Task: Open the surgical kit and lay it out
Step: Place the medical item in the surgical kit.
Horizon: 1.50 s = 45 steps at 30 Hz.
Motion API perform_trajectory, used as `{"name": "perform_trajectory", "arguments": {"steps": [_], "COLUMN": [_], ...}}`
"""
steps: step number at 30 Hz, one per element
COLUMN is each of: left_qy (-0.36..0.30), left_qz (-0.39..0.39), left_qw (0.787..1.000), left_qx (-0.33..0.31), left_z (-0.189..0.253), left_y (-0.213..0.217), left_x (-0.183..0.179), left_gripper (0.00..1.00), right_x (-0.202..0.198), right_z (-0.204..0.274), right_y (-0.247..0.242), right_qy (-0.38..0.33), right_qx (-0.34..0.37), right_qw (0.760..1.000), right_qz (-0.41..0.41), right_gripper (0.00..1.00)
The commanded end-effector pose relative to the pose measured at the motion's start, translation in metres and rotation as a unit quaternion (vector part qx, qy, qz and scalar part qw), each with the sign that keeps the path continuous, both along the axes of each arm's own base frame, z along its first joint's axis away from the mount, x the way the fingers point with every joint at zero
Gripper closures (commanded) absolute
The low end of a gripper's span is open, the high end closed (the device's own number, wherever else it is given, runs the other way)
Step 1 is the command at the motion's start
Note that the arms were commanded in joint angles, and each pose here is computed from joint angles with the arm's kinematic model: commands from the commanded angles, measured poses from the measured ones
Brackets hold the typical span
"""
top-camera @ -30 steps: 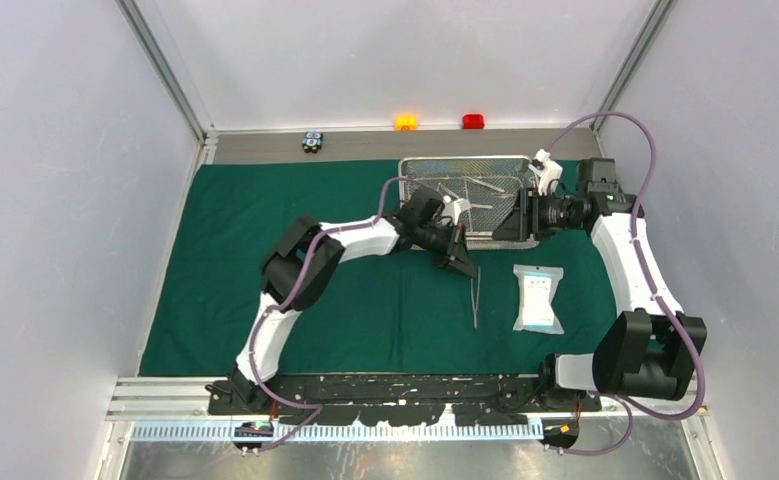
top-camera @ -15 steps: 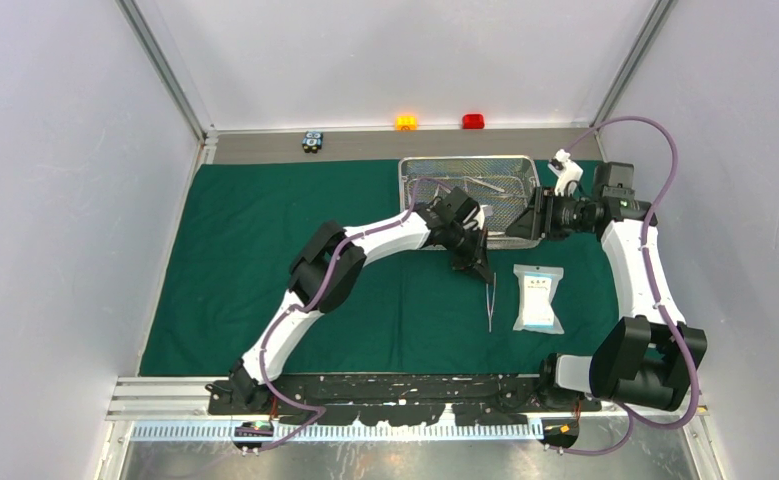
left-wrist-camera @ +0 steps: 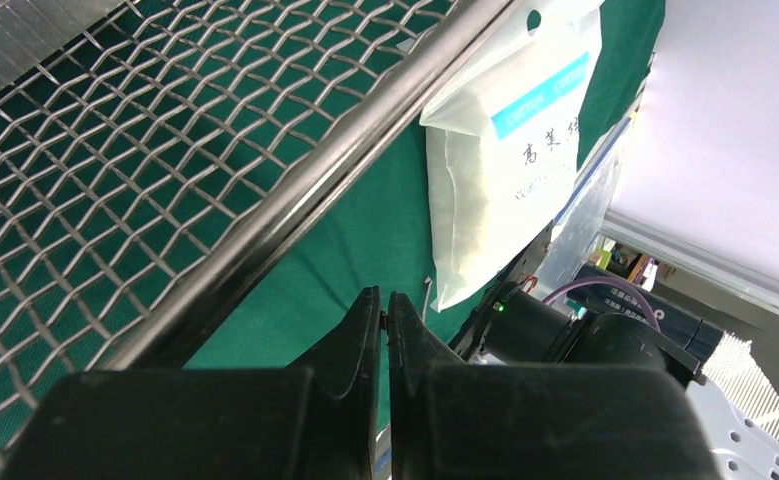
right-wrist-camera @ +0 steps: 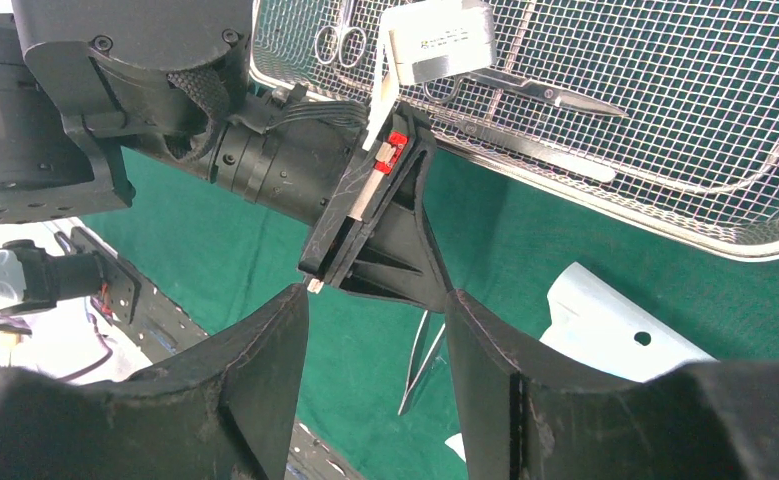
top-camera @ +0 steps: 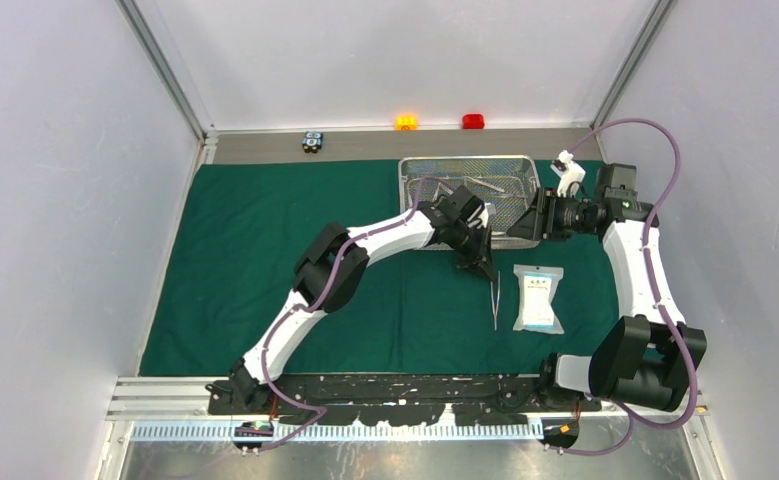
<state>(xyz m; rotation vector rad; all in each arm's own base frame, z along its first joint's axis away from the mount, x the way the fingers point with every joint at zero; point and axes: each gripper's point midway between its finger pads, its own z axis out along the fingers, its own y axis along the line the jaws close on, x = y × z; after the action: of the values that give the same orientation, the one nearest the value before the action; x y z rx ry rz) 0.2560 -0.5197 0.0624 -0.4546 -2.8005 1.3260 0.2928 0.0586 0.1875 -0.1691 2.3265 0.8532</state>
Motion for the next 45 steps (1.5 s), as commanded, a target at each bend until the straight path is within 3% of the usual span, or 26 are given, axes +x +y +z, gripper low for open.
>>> {"name": "perform_trajectory", "arguments": {"steps": [1,16,29,38,45], "left_qy": [0.039,0.039,-0.023,-0.074,-0.173], "left_qz": [0.013,0.022,0.003,-0.019,-0.047], "left_qw": [0.998,0.995,0.995,0.995,0.983], "left_qx": [0.051,0.085,0.092,0.071,0.034], "left_z": [-0.030,-0.046,-0.039,-0.009,0.054], "left_y": [0.011,0.024,0.029,0.027,0.037], "left_x": [-0.006,-0.009,0.000,0.007,0.011], "left_gripper": [0.95,0.89,0.84,0.78,0.62], "right_x": [0.003,0.003,0.002,-0.002,-0.021], "right_z": [0.011,0.007,0.003,0.002,-0.008], "right_y": [0.000,-0.001,-0.001,-0.004,-0.015], "right_qy": [-0.025,-0.018,-0.006,-0.007,-0.018], "right_qx": [0.006,0.008,0.013,-0.001,-0.074], "right_qw": [1.000,1.000,1.000,1.000,0.995], "right_qz": [0.003,0.003,0.009,0.014,0.057], "right_gripper": [0.43,0.43,0.43,0.43,0.42]}}
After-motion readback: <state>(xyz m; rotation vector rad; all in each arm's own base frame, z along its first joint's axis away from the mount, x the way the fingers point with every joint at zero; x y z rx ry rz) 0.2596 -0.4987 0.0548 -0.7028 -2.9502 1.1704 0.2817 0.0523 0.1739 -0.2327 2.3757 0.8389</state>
